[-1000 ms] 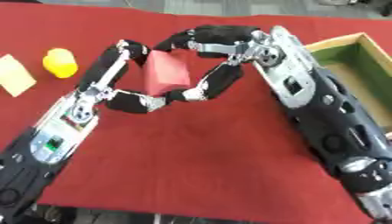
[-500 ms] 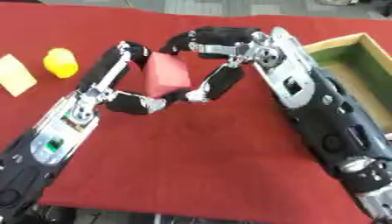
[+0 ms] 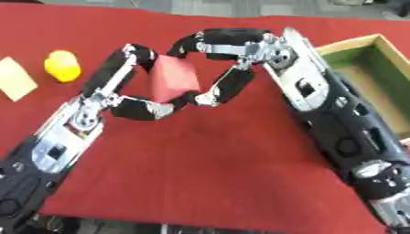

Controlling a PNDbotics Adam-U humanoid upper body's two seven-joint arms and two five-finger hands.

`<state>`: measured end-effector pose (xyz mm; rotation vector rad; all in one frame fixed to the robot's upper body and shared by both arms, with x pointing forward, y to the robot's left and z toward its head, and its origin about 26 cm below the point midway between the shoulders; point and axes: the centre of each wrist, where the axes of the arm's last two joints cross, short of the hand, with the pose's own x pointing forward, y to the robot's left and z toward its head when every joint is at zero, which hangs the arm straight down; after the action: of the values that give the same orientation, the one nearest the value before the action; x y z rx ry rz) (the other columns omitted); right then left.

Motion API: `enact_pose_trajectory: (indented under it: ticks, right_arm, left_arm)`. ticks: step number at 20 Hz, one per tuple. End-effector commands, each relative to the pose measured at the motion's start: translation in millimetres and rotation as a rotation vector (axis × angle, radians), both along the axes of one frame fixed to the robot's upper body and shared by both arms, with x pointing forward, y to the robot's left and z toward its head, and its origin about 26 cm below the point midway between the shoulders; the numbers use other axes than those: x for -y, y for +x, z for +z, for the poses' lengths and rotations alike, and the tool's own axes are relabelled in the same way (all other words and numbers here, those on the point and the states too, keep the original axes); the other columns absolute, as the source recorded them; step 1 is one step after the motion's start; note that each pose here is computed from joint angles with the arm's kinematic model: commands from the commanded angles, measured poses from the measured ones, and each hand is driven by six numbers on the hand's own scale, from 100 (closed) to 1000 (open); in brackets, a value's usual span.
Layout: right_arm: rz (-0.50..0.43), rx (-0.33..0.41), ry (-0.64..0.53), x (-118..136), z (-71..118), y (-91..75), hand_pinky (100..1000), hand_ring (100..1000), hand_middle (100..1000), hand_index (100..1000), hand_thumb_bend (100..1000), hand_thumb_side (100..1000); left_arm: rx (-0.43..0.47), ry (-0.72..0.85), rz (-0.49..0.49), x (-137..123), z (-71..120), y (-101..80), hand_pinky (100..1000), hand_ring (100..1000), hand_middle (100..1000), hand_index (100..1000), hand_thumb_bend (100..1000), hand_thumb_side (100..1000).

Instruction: Pick up the objects with one hand, pass them to the other hand, and then place them into the box on the other side of the table.

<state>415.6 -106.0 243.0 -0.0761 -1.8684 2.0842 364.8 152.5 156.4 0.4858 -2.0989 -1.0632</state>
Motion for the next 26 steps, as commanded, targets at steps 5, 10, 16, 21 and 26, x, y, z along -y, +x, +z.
enact_pose_trajectory:
  ticks: [5, 10, 16, 21, 26]
  right_arm:
    - [0.028, -0.028, 0.001, -1.0, 7.3, -2.2, 928, 898, 377, 592, 202, 284]
    - [0.035, -0.046, 0.014, -0.5, 7.9, -2.7, 916, 858, 319, 536, 198, 263]
    - [0.034, -0.047, 0.035, -0.1, 9.8, -3.7, 898, 839, 306, 516, 193, 262]
    - [0.025, -0.05, 0.047, 0.9, 10.5, -3.7, 888, 830, 295, 497, 188, 275]
    - [0.017, -0.049, 0.05, 2.1, 11.1, -3.4, 881, 824, 289, 490, 193, 288]
  left_arm:
    - [0.068, -0.024, -0.009, 7.8, 16.8, -0.6, 602, 417, 380, 532, 100, 168]
    - [0.074, -0.025, -0.001, 7.9, 16.2, -0.5, 625, 440, 417, 601, 100, 100]
    - [0.08, -0.032, 0.019, 7.0, 16.1, -0.2, 656, 501, 490, 755, 254, 186]
    - [0.086, -0.036, 0.03, 5.6, 15.0, 0.2, 679, 532, 525, 833, 489, 335]
    - [0.092, -0.029, 0.031, 4.4, 14.0, 0.4, 703, 561, 560, 860, 648, 403]
